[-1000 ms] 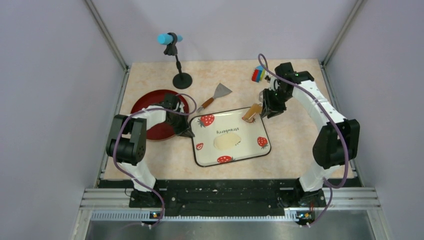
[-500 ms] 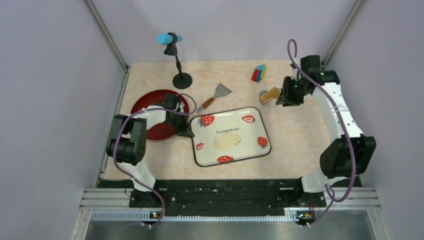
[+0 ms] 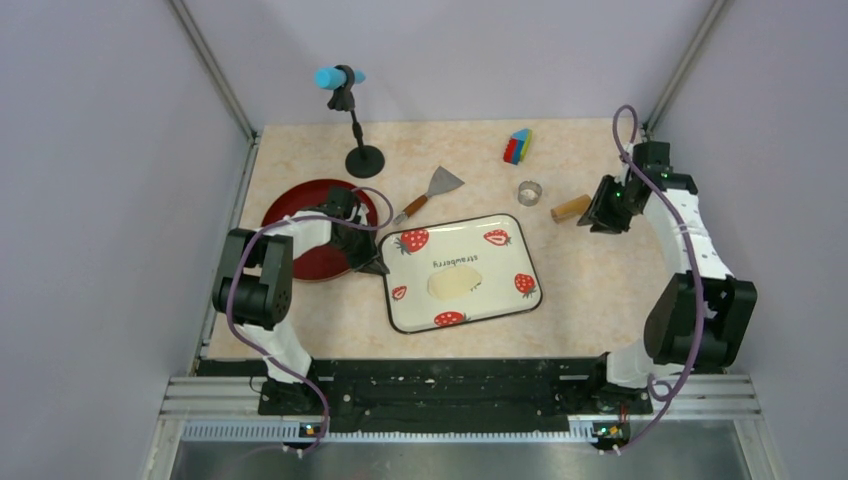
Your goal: Roll out the dumpling wrappers from the dough
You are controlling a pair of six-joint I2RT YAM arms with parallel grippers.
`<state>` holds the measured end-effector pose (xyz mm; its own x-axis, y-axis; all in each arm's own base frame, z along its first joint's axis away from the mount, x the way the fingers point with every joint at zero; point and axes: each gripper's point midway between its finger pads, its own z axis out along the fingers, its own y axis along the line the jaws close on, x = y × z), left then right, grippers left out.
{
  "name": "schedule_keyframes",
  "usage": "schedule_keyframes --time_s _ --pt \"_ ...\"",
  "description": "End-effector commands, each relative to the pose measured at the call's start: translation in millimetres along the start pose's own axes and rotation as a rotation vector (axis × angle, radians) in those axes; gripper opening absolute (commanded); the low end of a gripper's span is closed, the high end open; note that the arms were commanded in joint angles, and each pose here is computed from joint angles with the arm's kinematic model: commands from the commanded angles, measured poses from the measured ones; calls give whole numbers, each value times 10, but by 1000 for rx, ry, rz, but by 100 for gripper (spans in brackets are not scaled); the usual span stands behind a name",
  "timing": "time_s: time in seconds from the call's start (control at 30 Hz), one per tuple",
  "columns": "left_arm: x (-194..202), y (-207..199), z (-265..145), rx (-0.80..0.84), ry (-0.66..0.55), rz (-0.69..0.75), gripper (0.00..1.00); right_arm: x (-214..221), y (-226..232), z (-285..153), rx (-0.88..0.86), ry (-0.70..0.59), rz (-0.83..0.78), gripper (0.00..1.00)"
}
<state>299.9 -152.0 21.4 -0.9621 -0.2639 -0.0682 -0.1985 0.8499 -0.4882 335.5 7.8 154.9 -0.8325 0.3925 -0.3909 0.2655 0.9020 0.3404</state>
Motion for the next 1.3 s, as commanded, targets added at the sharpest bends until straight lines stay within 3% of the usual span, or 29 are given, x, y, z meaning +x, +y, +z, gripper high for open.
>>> schedule_keyframes --time_s 0.0,0.5,0.6,0.7,0.87,0.9,1.0,1.27 --pt "-69 179 111 -65 -29 32 0 -241 63 -73 -42 -197 9 0" --pt "-52 86 153 -53 -14 58 0 541 -328 299 51 -58 94 0" --pt "-51 81 162 -52 -10 58 0 666 -370 289 68 -19 98 15" --pt "-59 74 173 -51 -8 62 0 719 -400 239 85 -20 102 41" --pt "-75 72 170 -61 -5 73 0 667 -437 118 122 -59 107 63" --pt "-76 75 171 -63 -4 74 0 641 -432 96 123 -70 106 72" --pt "-77 69 179 -64 1 78 0 518 -415 16 131 -115 102 80" --pt "-95 26 198 -63 1 83 0 221 -318 -44 115 -151 64 85"
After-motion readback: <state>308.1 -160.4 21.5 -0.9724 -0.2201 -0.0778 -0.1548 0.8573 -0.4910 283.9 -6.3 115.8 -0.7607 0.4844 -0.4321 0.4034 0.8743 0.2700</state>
